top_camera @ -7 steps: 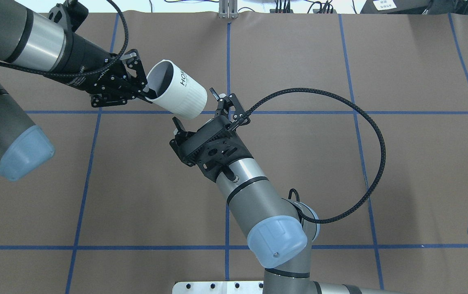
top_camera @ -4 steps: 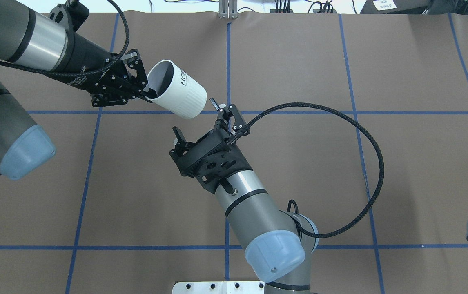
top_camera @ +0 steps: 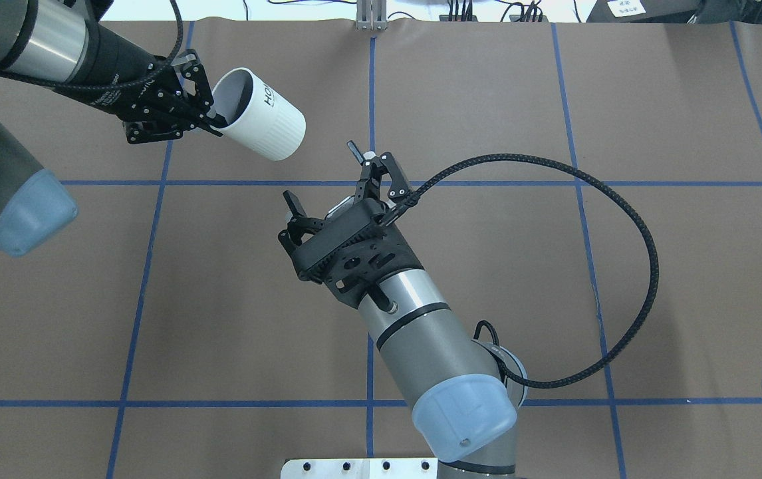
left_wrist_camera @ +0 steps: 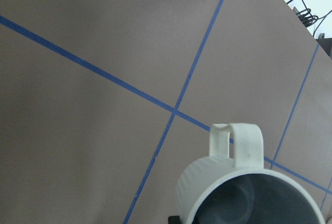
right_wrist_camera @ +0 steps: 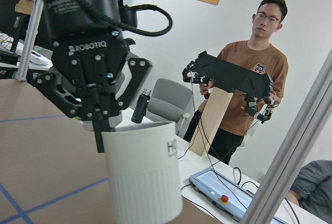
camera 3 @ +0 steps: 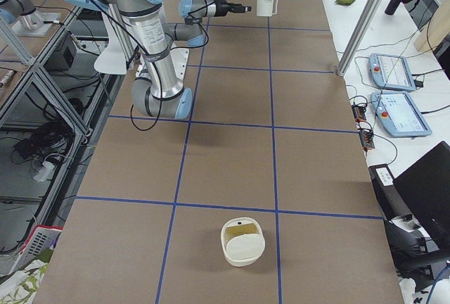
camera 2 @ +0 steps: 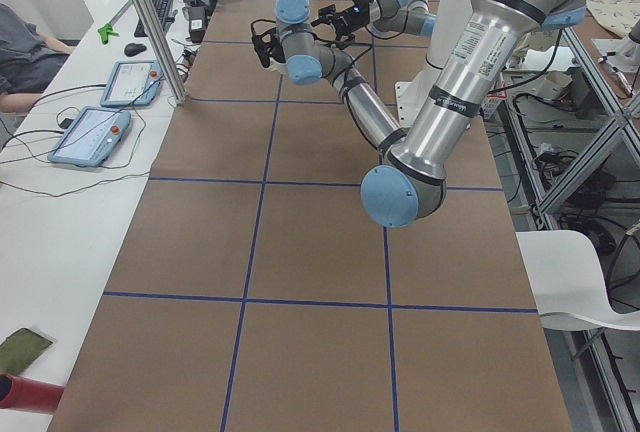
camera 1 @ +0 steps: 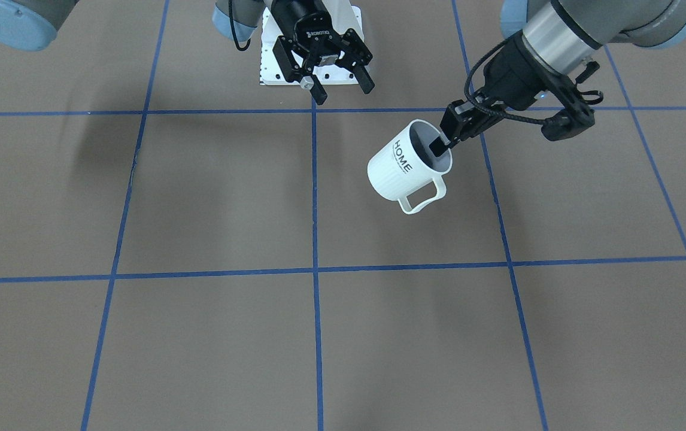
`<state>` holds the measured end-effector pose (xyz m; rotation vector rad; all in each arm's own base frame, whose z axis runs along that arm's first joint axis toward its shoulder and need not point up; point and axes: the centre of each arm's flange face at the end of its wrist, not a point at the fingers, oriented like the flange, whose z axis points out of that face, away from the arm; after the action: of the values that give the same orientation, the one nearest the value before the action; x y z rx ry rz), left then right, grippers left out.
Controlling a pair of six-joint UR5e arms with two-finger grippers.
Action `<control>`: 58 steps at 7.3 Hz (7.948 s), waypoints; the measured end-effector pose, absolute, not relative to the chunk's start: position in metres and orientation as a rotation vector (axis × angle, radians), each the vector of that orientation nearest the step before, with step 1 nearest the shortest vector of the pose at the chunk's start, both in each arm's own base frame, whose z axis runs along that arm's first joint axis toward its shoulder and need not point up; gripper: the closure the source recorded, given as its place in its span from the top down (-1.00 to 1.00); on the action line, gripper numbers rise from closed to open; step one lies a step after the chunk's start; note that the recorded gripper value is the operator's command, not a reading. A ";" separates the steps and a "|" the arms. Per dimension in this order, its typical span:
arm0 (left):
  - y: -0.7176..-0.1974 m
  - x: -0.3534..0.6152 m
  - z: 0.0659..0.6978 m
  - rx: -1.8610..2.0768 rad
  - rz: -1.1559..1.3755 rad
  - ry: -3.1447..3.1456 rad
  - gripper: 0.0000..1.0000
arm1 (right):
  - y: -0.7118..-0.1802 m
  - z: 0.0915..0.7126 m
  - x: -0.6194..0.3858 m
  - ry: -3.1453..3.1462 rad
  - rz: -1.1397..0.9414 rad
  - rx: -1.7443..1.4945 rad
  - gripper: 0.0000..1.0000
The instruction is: Left arm hands cup to right arm to dump lemon
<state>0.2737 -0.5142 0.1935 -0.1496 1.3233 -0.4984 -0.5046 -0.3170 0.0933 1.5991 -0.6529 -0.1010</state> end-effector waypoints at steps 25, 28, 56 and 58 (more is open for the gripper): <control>-0.514 0.075 0.567 0.160 0.134 0.729 1.00 | -0.550 0.250 -0.247 -0.709 -0.150 0.405 1.00; -0.507 -0.029 0.592 0.159 0.183 0.668 1.00 | -0.561 0.310 -0.149 -0.708 -0.274 0.333 1.00; -0.436 -0.064 0.639 0.096 0.139 0.836 1.00 | -0.444 0.594 0.036 -0.687 -0.096 -0.010 1.00; -0.436 -0.064 0.639 0.097 0.140 0.836 1.00 | -0.444 0.593 0.036 -0.688 -0.096 -0.008 1.00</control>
<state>-0.0640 -0.4362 0.6386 0.0966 0.8360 0.1397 0.0360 -0.4436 0.5927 -0.0084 -0.6876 -0.0961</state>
